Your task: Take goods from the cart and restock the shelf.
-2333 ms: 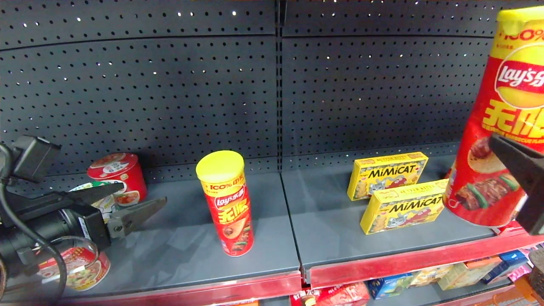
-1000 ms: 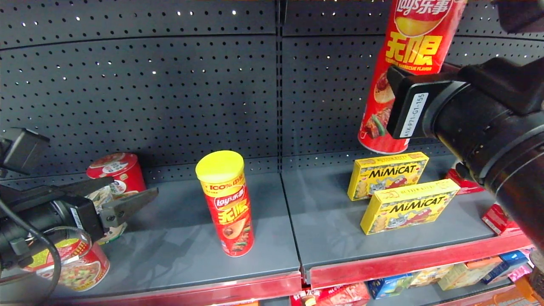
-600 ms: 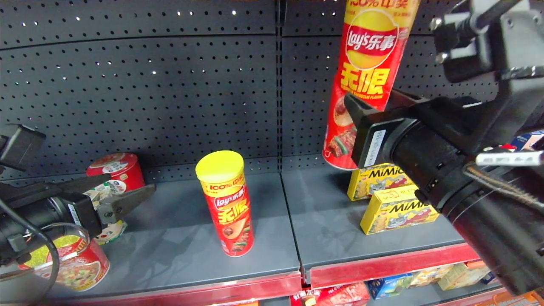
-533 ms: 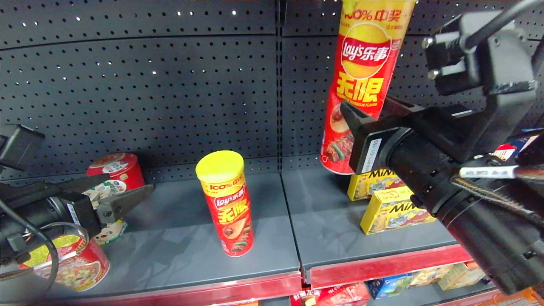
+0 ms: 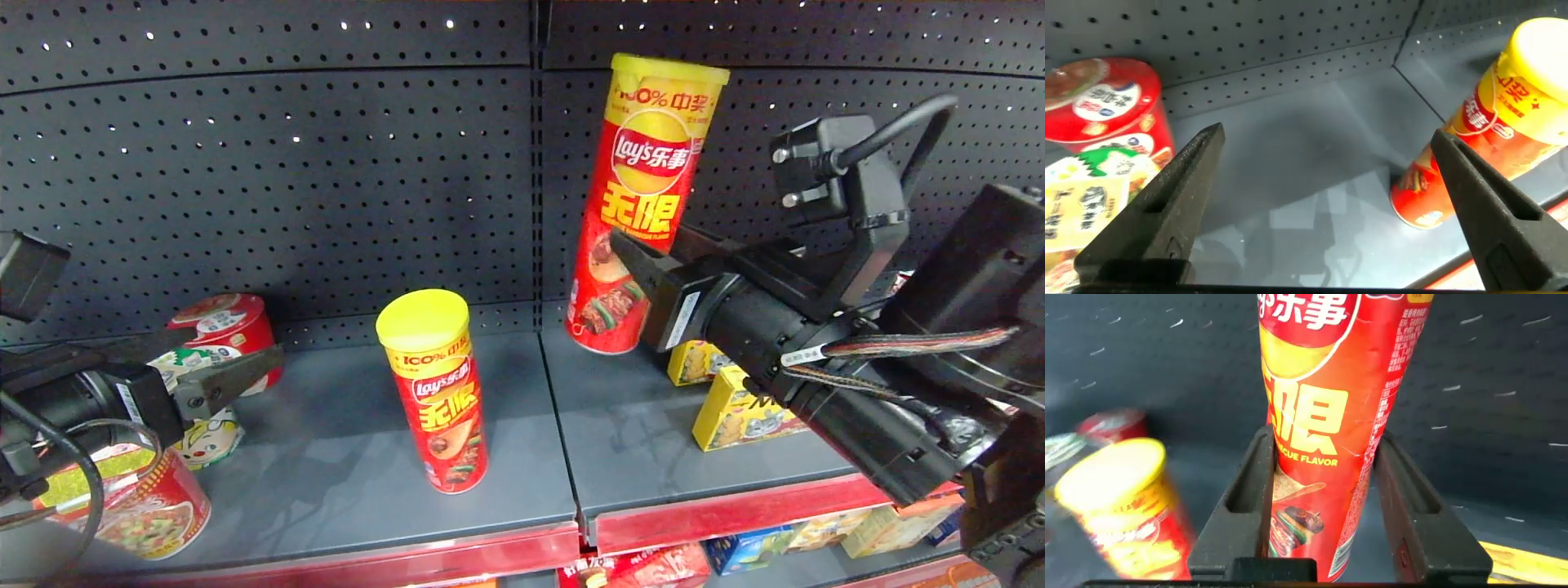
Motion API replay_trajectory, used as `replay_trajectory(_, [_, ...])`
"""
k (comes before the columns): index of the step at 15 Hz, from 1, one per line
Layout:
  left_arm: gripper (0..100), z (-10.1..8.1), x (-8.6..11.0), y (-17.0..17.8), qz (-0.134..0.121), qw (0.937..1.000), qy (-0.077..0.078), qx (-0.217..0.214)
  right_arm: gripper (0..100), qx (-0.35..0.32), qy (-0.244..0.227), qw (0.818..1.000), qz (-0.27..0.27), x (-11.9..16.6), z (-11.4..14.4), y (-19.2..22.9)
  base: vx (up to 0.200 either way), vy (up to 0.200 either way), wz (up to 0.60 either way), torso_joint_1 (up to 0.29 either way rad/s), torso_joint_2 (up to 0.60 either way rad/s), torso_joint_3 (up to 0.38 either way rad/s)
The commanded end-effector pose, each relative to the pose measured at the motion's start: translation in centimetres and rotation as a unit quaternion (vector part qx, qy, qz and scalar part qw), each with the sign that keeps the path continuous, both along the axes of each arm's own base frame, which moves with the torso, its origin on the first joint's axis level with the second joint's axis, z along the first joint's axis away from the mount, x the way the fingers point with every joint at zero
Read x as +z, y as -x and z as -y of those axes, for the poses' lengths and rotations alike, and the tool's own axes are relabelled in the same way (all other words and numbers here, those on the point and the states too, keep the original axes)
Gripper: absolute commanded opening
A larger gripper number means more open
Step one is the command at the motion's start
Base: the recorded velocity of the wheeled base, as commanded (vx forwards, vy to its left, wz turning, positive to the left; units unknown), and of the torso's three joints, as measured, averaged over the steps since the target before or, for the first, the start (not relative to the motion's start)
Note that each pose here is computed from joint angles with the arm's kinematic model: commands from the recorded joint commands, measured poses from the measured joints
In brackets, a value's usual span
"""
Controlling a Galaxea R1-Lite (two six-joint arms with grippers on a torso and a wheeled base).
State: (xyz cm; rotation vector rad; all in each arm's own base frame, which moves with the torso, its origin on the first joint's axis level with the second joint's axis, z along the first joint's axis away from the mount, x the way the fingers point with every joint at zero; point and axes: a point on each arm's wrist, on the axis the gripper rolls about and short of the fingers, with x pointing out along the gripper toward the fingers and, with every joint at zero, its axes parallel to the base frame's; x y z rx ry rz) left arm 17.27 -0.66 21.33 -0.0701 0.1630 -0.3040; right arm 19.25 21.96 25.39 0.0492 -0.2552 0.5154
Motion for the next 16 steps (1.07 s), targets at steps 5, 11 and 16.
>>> replay_trajectory(5, [100, -0.1, 0.2, 0.1, 0.005, 1.0000, -0.006, 0.001, 0, 0.033, 0.052, 0.998, -0.024, -3.2, 0.7, -5.4, 0.000, 0.000, 0.00, 0.000, 0.00, 0.000])
replay_trajectory(11, [100, -0.3, 0.8, -0.1, 0.018, 0.9997, -0.016, 0.006, 0, 0.057, 0.065, 0.996, -0.026, -5.1, -1.3, -10.0, 0.000, 0.000, 0.00, 0.000, 0.00, 0.000])
replay_trajectory(16, [100, -0.3, 0.8, -0.1, 0.018, 0.9997, -0.016, 0.006, 0, 0.073, 0.073, 0.994, -0.032, -6.2, -2.1, -11.7, 0.000, 0.000, 0.00, 0.000, 0.00, 0.000])
